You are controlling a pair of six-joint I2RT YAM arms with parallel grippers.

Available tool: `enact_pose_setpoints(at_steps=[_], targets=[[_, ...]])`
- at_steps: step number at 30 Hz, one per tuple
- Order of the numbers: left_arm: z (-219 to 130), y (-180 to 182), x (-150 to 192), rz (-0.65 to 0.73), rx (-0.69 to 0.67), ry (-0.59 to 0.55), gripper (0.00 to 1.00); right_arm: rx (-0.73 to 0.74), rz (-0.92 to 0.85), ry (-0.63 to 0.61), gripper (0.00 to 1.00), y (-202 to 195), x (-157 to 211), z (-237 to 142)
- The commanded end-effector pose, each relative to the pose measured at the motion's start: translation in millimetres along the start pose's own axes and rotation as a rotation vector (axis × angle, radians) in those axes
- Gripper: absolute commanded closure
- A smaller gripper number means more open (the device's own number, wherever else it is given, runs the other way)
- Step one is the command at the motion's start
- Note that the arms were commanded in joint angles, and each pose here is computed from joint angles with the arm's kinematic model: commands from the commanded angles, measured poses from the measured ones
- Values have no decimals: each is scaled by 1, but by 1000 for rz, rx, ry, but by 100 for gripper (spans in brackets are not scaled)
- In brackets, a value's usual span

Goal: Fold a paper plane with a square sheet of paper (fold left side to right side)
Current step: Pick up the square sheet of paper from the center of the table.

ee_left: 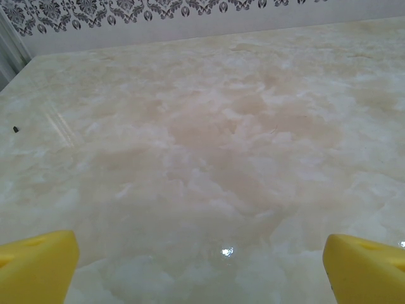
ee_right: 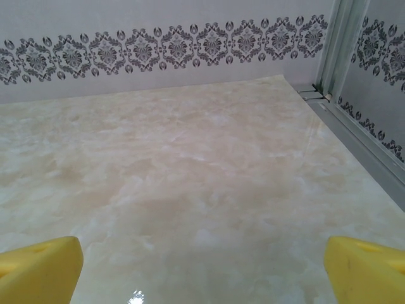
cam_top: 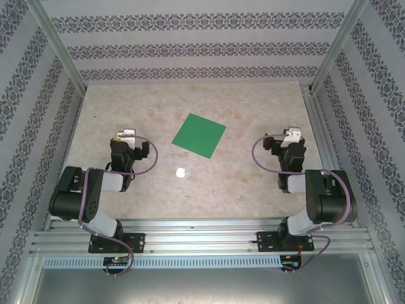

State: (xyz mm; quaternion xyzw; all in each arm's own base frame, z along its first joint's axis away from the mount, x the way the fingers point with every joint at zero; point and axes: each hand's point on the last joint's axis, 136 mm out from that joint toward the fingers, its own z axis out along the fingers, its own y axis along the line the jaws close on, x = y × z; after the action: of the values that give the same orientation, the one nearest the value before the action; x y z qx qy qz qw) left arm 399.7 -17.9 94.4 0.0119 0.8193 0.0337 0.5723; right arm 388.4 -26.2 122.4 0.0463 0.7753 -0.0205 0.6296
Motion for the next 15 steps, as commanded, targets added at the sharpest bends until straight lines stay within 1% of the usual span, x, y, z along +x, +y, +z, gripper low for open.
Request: enact_pose_setpoints(at_steps=[1, 3, 5, 6, 7, 10, 13, 15], targets=[[-2, 10, -31, -14, -24, 2, 0, 48, 42, -85, 2, -11, -28, -17], [-12, 11, -50, -26, -21, -1, 0, 64, 68, -68, 2, -13, -39, -28], [-27, 12, -69, -78, -12, -12, 0, 57, 99, -24, 2, -10, -46, -39], [-35, 8, -80, -113, 17, -12, 0, 44, 127, -25, 2, -6, -62, -44], [-41, 3, -86, -143, 51, 7, 0, 20, 148, -2, 2, 0, -69, -49], [-55, -16, -95, -283, 160, 116, 0, -80, 240, 81, 2, 26, -79, -64], [-61, -49, -81, -427, 314, 282, 0, -188, 321, 205, 2, 59, -76, -72], [-62, -74, -69, -503, 403, 389, 0, -239, 324, 296, 3, 83, -67, -72]])
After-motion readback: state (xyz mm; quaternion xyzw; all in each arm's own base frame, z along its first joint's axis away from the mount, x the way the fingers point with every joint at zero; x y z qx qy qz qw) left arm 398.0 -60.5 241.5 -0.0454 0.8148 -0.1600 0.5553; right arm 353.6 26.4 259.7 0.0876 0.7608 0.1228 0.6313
